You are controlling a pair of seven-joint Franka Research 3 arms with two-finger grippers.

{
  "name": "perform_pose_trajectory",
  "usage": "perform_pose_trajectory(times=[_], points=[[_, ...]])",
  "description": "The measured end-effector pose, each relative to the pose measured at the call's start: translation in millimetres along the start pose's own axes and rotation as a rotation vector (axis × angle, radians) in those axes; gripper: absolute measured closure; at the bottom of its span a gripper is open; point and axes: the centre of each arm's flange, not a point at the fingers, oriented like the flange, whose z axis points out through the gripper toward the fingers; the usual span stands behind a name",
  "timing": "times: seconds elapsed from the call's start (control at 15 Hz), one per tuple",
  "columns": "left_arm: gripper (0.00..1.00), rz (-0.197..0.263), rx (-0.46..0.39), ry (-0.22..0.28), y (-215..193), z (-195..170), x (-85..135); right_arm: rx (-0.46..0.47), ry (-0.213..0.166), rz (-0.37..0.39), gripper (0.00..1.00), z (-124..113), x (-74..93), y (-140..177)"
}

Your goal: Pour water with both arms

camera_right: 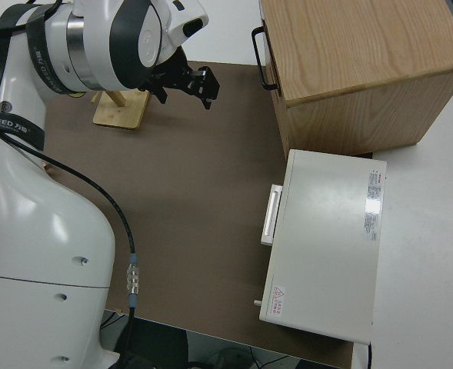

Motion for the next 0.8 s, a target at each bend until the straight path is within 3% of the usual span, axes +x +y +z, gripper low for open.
perform_pose_trajectory(times=[0.53, 0.8], points=[[0.37, -0.052, -0.082, 0.222, -2.3, 40.4, -30.5, 0.000, 0.000, 0.000, 0.00, 0.0, 0.0, 0.0], [0.37, -0.064, -0.089, 0.293, -4.2, 44.6, -39.1, 0.000, 0.000, 0.000, 0.00, 0.0, 0.0, 0.0]])
